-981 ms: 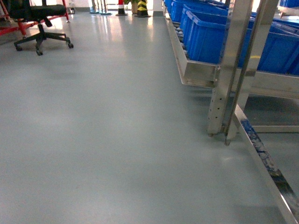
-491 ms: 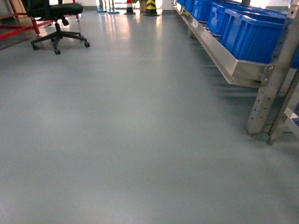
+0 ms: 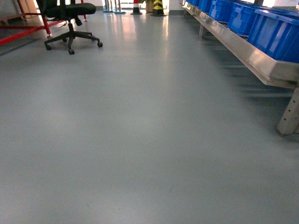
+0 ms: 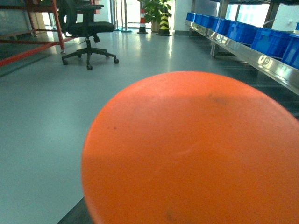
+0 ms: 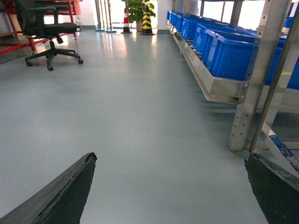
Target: Pick capacitor and pack into box
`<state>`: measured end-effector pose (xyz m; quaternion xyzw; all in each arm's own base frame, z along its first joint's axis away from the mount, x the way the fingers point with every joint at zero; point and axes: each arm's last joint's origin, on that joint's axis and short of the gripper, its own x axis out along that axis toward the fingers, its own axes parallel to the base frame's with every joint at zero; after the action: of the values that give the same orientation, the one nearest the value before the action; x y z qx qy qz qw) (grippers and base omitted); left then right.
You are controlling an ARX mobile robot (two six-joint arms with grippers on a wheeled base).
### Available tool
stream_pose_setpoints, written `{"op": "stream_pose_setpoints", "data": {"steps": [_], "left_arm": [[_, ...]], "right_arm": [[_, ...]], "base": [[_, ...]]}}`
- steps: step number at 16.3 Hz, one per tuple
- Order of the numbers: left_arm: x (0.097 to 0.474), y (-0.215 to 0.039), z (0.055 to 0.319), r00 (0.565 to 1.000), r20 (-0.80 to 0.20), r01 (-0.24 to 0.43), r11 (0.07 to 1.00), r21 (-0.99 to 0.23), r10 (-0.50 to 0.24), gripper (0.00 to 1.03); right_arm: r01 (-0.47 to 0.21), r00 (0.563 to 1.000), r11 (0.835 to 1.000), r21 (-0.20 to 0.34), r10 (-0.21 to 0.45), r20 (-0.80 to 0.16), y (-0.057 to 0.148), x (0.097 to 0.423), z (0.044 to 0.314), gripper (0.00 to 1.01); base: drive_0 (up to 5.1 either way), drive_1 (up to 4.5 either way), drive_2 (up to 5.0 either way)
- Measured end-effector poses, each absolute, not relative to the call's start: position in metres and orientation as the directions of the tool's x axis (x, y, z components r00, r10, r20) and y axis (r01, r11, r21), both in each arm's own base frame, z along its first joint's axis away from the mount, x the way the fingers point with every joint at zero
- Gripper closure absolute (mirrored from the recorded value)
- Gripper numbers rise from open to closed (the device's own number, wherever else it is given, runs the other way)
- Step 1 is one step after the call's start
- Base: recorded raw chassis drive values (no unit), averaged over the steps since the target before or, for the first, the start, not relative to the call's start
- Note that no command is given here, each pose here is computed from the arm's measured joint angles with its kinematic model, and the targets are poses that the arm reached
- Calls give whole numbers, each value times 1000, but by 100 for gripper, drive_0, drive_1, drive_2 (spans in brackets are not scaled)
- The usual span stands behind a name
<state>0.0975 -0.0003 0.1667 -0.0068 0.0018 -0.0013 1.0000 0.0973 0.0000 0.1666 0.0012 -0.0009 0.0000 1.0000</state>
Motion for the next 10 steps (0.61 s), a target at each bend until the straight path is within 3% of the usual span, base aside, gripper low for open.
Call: {"op": "stream_pose_setpoints", "data": {"steps": [10], "left_arm": [[98, 0, 167, 1000, -3, 3, 1000, -14, -3, 59]], "right_arm": [[1, 1000, 1000, 2, -1, 4, 0, 97, 167, 3]], "base": [[-498, 243, 243]]}}
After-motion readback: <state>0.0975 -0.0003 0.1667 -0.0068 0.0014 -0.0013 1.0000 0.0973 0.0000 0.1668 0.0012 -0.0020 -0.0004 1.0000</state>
